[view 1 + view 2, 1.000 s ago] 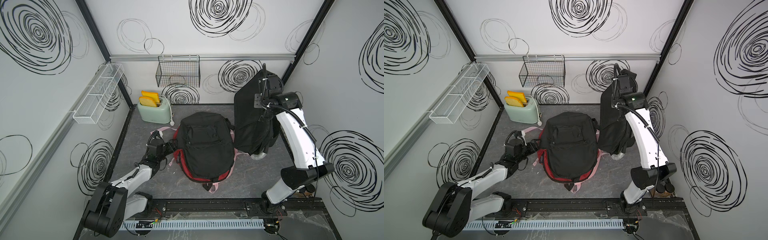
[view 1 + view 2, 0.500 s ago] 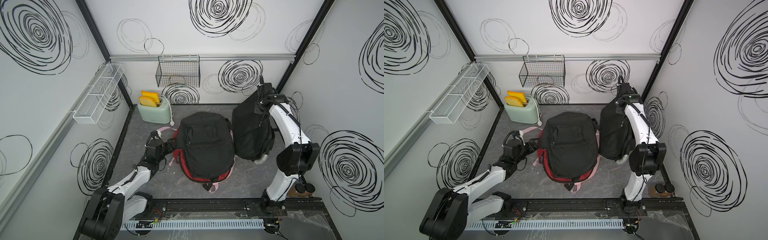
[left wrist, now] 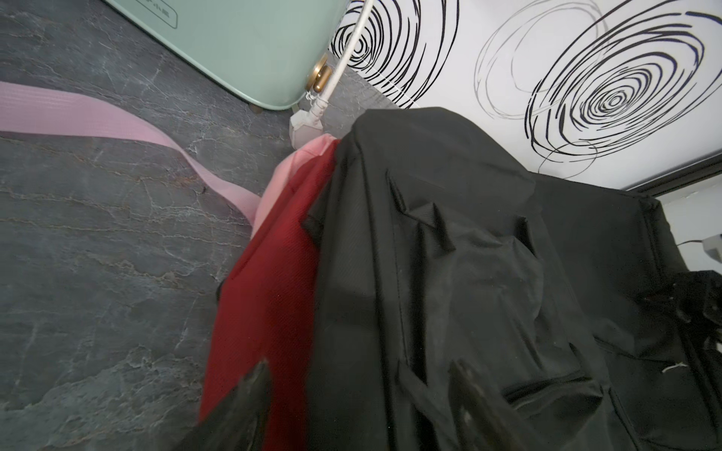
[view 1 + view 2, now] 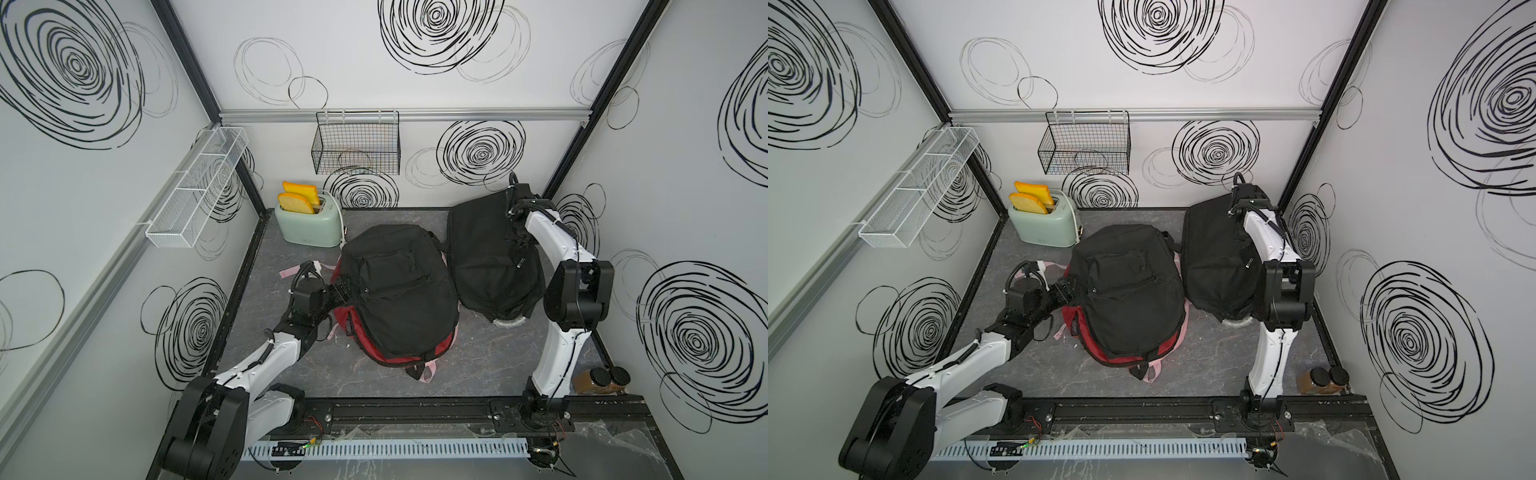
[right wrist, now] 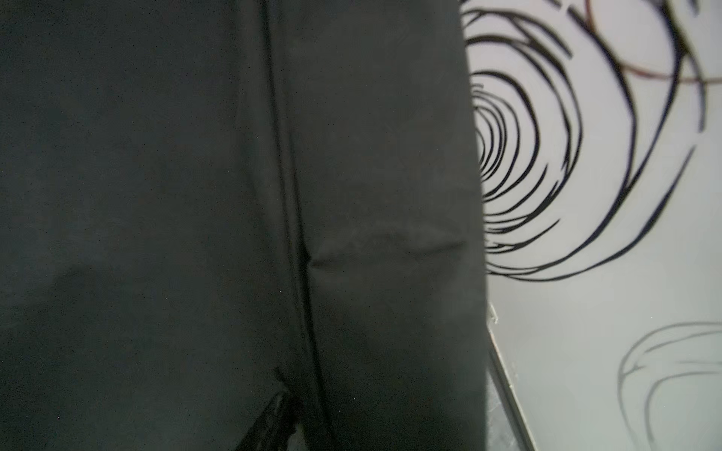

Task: Zip up the backpack
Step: Place the backpack at the center of the board.

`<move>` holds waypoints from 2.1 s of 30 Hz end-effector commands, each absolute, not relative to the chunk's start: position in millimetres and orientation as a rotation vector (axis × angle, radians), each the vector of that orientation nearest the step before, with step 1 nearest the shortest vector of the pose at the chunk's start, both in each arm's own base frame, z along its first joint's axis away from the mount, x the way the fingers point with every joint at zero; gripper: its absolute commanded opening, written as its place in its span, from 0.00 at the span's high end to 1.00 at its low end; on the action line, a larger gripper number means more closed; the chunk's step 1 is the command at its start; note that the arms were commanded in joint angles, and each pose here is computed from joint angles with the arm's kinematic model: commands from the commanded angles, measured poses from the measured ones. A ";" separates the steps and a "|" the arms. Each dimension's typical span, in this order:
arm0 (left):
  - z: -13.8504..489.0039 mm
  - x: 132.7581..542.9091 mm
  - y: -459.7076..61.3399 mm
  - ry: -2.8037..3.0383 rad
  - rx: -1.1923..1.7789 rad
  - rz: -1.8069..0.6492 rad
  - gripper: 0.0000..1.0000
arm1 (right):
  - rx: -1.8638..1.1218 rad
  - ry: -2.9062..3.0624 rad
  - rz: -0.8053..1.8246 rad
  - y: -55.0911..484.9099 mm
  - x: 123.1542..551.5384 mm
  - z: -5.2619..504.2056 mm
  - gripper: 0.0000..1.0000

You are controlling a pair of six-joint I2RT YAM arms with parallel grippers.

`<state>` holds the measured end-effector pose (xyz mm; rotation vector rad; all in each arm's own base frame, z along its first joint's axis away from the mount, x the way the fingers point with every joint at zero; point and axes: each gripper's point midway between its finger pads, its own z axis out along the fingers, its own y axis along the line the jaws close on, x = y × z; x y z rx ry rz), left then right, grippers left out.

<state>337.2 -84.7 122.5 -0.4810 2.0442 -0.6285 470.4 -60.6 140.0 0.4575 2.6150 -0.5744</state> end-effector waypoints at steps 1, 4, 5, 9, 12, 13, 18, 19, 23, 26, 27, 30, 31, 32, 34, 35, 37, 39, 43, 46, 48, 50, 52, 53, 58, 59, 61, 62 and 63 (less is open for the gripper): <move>127.2 337.1 -78.9 2.016 -0.485 -0.614 0.25 | 0.508 2.599 -0.615 -59.1 456.1 153.9 0.19; 126.9 336.6 -79.3 2.017 -0.483 -0.616 0.24 | 0.556 2.525 -0.685 -69.6 452.8 178.3 0.00; 127.3 336.6 -79.7 2.016 -0.482 -0.618 0.24 | 0.576 2.486 -0.709 -72.3 451.9 189.9 0.01; 126.1 337.0 -79.7 2.020 -0.483 -0.617 0.24 | 0.595 2.315 -0.786 -70.6 448.3 240.5 0.01; 126.3 337.1 -79.5 2.019 -0.483 -0.616 0.25 | 0.433 2.316 -0.578 -15.1 459.5 244.2 0.00; 126.2 336.9 -79.1 2.022 -0.482 -0.614 0.25 | 0.354 2.328 -0.474 12.5 462.0 235.1 0.02; 136.8 331.5 -67.0 2.016 -0.516 -0.559 0.26 | 0.071 2.442 -0.024 125.6 450.4 175.0 0.13; 138.1 328.1 -61.4 2.009 -0.541 -0.536 0.26 | 0.053 2.457 0.018 135.8 447.4 166.0 0.14; 134.5 318.5 -34.9 2.006 -0.641 -0.400 0.24 | 0.036 2.502 0.108 148.5 440.4 132.3 0.17; 124.3 319.0 -29.6 2.033 -0.670 -0.394 0.24 | 0.065 2.530 0.071 138.4 436.4 113.8 0.18; 119.9 320.6 -31.7 2.044 -0.671 -0.414 0.24 | 0.081 2.543 0.062 132.8 435.1 107.2 0.18; 107.0 325.3 -37.2 2.073 -0.672 -0.452 0.24 | 0.182 2.602 0.045 108.7 429.4 81.9 0.19; 103.3 326.1 -38.3 2.083 -0.674 -0.458 0.24 | 0.228 2.640 0.037 98.6 425.4 70.2 0.19; 101.9 327.1 -38.4 2.085 -0.675 -0.461 0.24 | 0.258 2.671 0.032 91.9 421.3 61.7 0.20; 97.6 327.8 -39.3 2.093 -0.676 -0.467 0.24 | 0.278 2.706 -0.016 81.7 412.2 46.8 0.20; 96.7 328.1 -39.5 2.092 -0.677 -0.469 0.24 | 0.288 2.714 -0.045 77.5 407.6 41.8 0.19; 94.6 328.9 -39.0 2.086 -0.679 -0.473 0.24 | 0.314 2.739 -0.087 70.2 395.1 30.9 0.18; 91.7 329.5 -38.4 2.088 -0.683 -0.469 0.24 | 0.327 2.745 -0.121 65.9 383.8 24.5 0.18; 86.8 329.4 -35.6 2.092 -0.697 -0.455 0.25 | 0.378 2.708 -0.251 47.7 367.7 32.2 0.16; 85.5 329.2 -33.0 2.089 -0.706 -0.446 0.25 | 0.393 2.654 -0.352 32.2 359.3 49.2 0.15; 85.4 329.2 -32.3 2.088 -0.708 -0.444 0.25 | 0.387 2.632 -0.423 24.1 353.8 56.9 0.14; 84.8 328.9 -31.9 2.087 -0.709 -0.442 0.25 | 0.373 2.635 -0.468 19.5 347.9 58.7 0.13; 85.3 329.2 -32.0 2.086 -0.705 -0.442 0.25 | 0.345 2.643 -0.469 25.9 344.7 61.1 0.12; 86.1 329.4 -31.7 2.084 -0.704 -0.440 0.24 | 0.326 2.642 -0.460 32.3 345.4 64.6 0.12; 87.8 327.9 -29.1 2.079 -0.706 -0.413 0.24 | 0.106 2.540 -0.032 118.6 362.0 111.3 0.11; 88.1 327.6 -28.2 2.079 -0.707 -0.407 0.24 | 0.075 2.526 0.070 133.7 363.0 118.8 0.12; 88.7 327.9 -27.7 2.078 -0.708 -0.403 0.24 | 0.023 2.496 0.249 159.2 364.2 131.8 0.14; 88.9 327.8 -27.8 2.077 -0.706 -0.404 0.24 | 0.005 2.491 0.287 166.2 364.6 133.9 0.15; 89.5 328.6 -28.0 2.075 -0.704 -0.405 0.24 | -0.013 2.495 0.310 172.2 364.7 133.8 0.16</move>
